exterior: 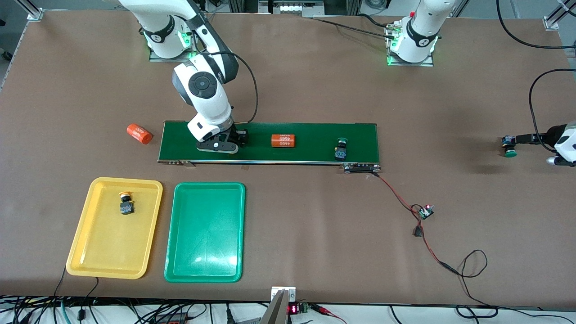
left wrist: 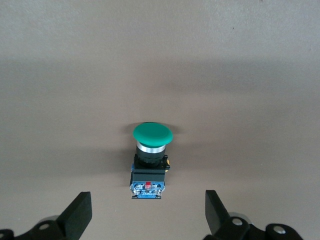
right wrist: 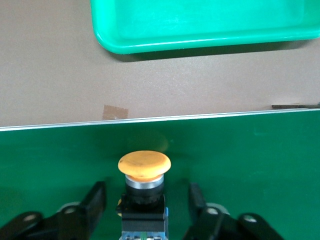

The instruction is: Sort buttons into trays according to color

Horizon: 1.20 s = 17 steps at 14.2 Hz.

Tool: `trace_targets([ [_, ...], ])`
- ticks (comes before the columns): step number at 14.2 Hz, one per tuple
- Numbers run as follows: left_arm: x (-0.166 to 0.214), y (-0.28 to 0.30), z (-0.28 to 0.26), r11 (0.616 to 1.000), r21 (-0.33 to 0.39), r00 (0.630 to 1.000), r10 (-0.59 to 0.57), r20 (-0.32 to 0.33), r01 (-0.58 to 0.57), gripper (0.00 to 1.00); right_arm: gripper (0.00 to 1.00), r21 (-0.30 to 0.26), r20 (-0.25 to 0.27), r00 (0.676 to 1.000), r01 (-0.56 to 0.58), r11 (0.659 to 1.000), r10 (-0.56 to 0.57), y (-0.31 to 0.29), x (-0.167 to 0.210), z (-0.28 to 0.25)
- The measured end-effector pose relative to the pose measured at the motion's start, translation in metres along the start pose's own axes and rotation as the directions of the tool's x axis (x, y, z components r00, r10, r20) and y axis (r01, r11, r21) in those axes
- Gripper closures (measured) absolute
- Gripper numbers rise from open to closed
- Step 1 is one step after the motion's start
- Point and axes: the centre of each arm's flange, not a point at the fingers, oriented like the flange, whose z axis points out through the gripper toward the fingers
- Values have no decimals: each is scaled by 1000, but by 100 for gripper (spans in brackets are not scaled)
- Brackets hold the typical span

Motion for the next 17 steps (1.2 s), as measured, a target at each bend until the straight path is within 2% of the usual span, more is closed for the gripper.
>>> trace_targets([
  [2,-2,2,7,1000,-2,1000,2,-7,-2,0,55,-1,1,1000,8,1000,-8,1,1,1],
  [3,-2,3,10,1000,-3,1000,5,-10,-5,0,60,-1,1,1000,12,1000,-12,2,2,1],
  [6,0,9,20,1000,2,999,15,-39,-15,0,60,-2,2,1000,29,1000,-29,8,5,1],
  [9,-6,7,30,998,21,998,53,-28,-52,0,60,-2,0,999,51,999,-51,11,8,-1],
  [11,-9,4,32,995,26,995,93,-23,-92,0,60,-16,16,996,88,996,-88,19,13,-6],
  [14,-10,4,33,993,31,993,114,-19,-113,0,60,-37,42,987,155,987,-153,55,35,-33],
  [17,-10,8,39,992,33,992,123,-30,-122,0,60,-39,40,974,226,973,-225,102,62,-56],
])
